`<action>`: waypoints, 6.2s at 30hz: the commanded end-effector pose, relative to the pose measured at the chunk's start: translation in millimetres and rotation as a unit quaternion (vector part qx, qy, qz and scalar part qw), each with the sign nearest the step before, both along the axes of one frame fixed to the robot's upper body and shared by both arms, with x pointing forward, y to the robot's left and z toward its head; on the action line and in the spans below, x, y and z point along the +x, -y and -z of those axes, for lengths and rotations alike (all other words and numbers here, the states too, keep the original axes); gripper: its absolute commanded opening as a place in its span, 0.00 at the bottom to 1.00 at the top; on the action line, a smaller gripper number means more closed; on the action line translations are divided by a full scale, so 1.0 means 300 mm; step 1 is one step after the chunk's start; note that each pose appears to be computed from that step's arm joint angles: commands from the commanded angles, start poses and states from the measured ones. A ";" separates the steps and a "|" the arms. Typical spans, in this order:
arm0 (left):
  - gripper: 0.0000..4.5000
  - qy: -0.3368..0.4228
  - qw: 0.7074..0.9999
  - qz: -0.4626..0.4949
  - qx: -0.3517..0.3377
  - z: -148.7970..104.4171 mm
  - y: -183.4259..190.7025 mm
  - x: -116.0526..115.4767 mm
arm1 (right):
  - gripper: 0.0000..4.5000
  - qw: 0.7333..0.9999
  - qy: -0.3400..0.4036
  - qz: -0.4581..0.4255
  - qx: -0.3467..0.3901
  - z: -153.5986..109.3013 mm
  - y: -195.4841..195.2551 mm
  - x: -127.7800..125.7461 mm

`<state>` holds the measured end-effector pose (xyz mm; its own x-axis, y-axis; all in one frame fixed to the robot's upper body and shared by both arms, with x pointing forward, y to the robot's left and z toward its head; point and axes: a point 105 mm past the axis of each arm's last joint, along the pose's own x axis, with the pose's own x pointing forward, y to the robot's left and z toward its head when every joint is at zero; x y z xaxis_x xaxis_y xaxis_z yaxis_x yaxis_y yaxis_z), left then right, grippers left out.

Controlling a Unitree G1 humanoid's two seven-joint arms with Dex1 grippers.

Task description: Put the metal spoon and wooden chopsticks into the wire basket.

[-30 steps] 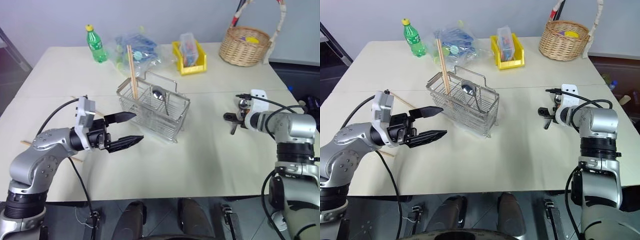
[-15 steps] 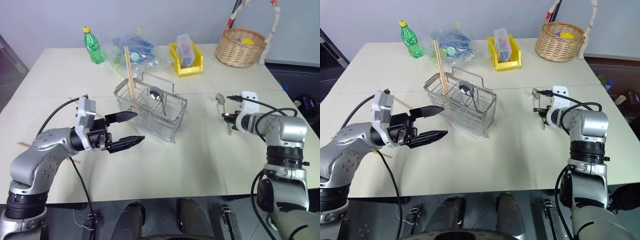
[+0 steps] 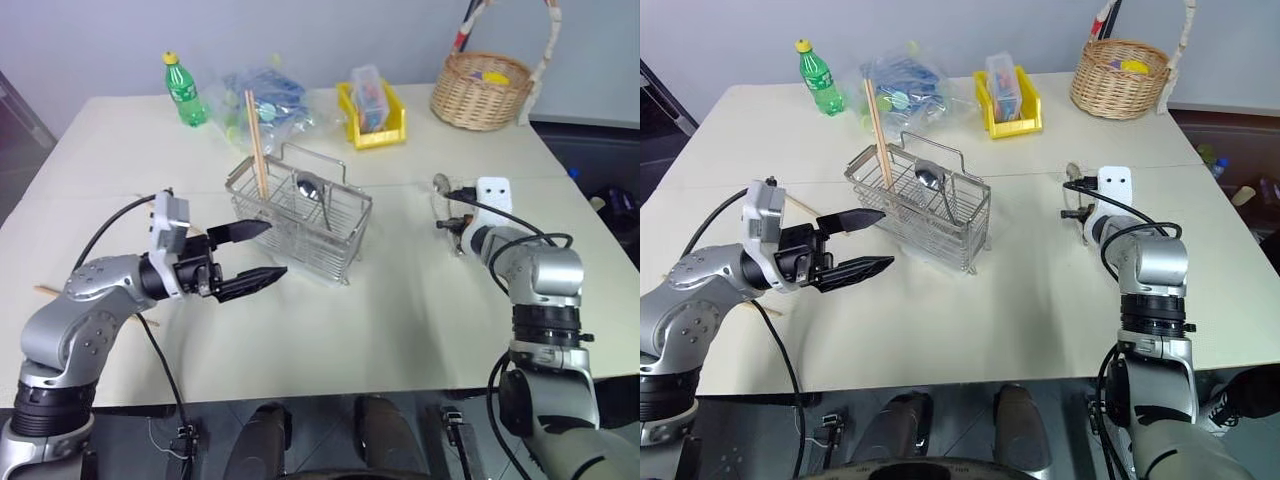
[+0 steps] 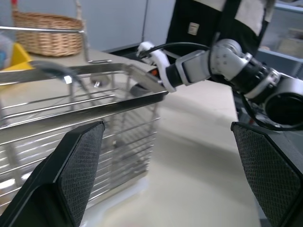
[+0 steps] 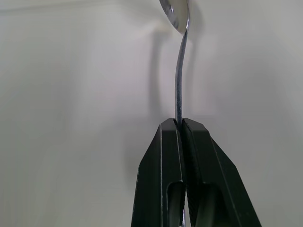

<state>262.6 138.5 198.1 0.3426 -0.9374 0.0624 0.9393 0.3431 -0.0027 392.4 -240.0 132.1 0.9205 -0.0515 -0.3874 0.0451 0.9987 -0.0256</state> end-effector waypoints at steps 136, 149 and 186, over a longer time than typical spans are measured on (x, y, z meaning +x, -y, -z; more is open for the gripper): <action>1.00 -0.011 0.886 -0.463 0.012 0.289 -0.263 0.303 | 0.99 0.815 0.190 -0.547 -0.030 -0.293 -0.348 -0.604; 1.00 0.012 0.855 -0.519 0.004 0.273 -0.265 0.336 | 0.99 0.813 0.219 -0.539 -0.008 -0.201 -0.390 -0.636; 1.00 -0.141 0.588 -0.795 0.039 0.153 -0.375 0.541 | 0.99 0.833 0.260 -0.489 -0.008 -0.142 -0.423 -0.563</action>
<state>426.8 243.2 143.7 0.8134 0.5359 -0.2263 -0.5467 0.8371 0.0170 225.3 -114.9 166.9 0.5748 0.8175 0.0359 -0.7890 0.5653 -0.2405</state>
